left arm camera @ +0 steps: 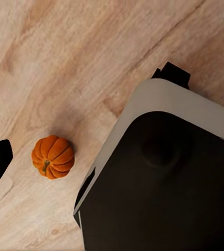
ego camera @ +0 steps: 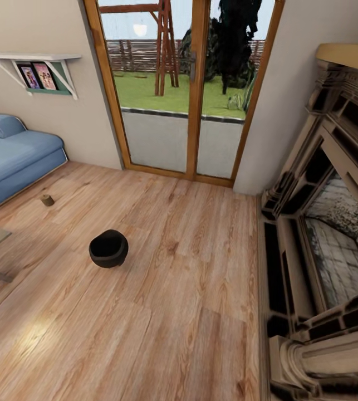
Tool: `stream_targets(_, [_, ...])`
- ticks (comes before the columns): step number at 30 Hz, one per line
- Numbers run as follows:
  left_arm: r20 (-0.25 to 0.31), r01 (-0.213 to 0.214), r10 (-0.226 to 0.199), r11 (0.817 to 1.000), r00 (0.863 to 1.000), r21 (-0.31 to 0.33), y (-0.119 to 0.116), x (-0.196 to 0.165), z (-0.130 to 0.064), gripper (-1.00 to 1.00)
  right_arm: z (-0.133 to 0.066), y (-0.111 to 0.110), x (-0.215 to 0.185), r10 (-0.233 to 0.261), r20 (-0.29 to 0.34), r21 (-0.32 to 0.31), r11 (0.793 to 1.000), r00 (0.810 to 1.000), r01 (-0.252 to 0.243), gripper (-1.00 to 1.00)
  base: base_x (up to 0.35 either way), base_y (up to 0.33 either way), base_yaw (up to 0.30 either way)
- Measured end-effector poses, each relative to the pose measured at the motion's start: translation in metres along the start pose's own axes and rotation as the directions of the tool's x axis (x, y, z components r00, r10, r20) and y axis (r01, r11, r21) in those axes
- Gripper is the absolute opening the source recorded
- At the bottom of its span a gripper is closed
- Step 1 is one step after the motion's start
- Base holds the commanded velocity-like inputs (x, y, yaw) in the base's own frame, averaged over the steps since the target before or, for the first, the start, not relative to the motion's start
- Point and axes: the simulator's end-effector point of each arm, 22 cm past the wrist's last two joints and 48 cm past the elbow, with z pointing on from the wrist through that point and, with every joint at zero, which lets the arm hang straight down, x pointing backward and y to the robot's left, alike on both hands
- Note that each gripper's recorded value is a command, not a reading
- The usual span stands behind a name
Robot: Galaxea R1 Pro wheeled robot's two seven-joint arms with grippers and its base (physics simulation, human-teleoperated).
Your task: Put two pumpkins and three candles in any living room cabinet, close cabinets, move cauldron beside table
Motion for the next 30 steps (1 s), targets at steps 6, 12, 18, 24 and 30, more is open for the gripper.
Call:
stream_targets(6, [0.009, 0.003, -0.003, 1.000, 1.000, 0.005, -0.002, -0.004, -0.002, 1.00, -0.001, 0.001, -0.006, -0.001, 0.015, -0.001, 1.000, 1.000, 0.001, 1.00, 0.000, 0.000, 0.000])
stream_targets(12, [0.018, 0.005, -0.005, 1.000, 1.000, 0.008, -0.002, -0.007, -0.003, 1.00, -0.002, -0.002, -0.010, -0.003, 0.028, 0.003, 1.000, 1.000, 0.003, 1.00, 0.000, 0.000, 0.000])
stream_targets(18, [0.026, 0.008, -0.008, 1.000, 1.000, 0.013, -0.004, -0.011, -0.005, 1.00, -0.003, -0.001, -0.015, -0.005, 0.038, 0.003, 1.000, 0.999, 0.004, 1.00, 0.000, 0.000, 0.000])
stream_targets(24, [0.035, 0.010, -0.011, 1.000, 0.999, 0.017, -0.005, -0.015, -0.006, 1.00, -0.005, -0.002, -0.019, -0.004, 0.049, 0.003, 1.000, 0.999, 0.004, 1.00, 0.000, 0.000, 0.000])
stream_targets(30, [0.043, 0.012, -0.013, 1.000, 0.999, 0.021, -0.006, -0.018, -0.008, 1.00, -0.006, -0.002, -0.023, -0.005, 0.059, 0.004, 1.000, 0.998, 0.005, 1.00, 0.000, 0.000, 0.000])
